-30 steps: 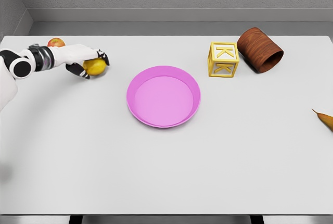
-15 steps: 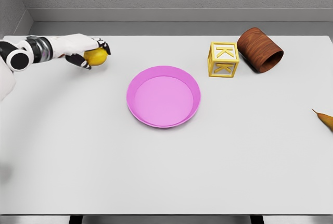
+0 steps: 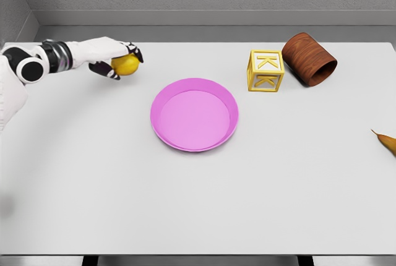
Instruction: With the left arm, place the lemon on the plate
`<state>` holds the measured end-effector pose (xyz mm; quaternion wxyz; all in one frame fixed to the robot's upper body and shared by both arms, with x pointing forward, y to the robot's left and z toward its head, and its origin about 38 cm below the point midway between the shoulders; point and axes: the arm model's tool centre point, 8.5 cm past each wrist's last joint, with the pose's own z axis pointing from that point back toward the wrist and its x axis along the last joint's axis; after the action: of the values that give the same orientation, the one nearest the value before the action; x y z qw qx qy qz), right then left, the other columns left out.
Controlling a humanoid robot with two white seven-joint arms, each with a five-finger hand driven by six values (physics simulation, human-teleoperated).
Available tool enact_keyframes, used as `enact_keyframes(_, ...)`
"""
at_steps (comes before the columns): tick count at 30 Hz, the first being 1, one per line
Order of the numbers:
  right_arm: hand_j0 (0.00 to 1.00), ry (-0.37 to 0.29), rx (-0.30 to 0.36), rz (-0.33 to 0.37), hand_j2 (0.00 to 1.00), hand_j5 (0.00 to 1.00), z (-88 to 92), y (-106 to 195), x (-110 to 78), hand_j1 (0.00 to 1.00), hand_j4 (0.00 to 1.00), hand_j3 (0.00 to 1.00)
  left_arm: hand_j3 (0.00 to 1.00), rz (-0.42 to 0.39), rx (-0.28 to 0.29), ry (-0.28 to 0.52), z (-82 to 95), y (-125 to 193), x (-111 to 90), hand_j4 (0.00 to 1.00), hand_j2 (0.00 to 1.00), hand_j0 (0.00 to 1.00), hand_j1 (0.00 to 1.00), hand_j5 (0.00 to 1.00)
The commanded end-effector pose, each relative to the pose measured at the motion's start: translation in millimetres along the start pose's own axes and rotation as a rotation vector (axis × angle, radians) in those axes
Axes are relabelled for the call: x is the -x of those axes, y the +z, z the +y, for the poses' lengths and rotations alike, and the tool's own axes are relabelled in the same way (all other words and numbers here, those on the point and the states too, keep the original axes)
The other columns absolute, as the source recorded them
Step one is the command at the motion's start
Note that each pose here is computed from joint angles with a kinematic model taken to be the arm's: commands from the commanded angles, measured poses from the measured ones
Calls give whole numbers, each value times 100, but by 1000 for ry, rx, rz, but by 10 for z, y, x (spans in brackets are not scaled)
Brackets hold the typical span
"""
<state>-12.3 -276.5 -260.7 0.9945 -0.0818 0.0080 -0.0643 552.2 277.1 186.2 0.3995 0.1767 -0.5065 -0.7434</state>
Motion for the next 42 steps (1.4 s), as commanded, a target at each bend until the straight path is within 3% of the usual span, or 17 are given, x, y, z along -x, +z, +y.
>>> enact_keyframes(1,100,0,0,0,100,100,0,0,0,100,100,100,45,-15,-16,14,26,-36,-46,45,45,45,45,45)
enact_keyframes(6,100,0,0,0,100,100,0,0,0,100,100,100,45,-83,-30,-24,103,-177,-307,45,45,45,45,45)
enact_keyframes(13,100,0,0,0,100,100,0,0,0,100,100,100,46,-100,-37,-31,130,-203,-370,46,46,46,46,46)
enact_keyframes(15,100,1,0,0,100,100,0,0,0,100,100,100,46,-129,-36,-34,129,-310,-499,46,46,46,46,46)
enact_keyframes(22,100,0,0,0,100,100,0,0,0,100,100,100,46,-185,16,-39,23,-519,-756,46,46,46,46,46)
enact_keyframes(28,100,1,0,0,100,100,0,0,0,100,100,100,46,-232,2,-70,64,-552,-939,46,46,46,46,46)
enact_keyframes(32,100,0,0,0,100,100,0,0,0,100,100,100,46,-249,27,-92,32,-611,-1022,46,46,46,46,46)
enact_keyframes(33,100,0,-1,0,100,100,1,0,0,100,100,100,46,-276,32,-99,32,-692,-1151,46,46,46,46,46)
enact_keyframes(42,100,0,0,0,100,100,0,0,0,100,100,100,46,-360,44,-164,27,-778,-1502,46,46,46,46,46)
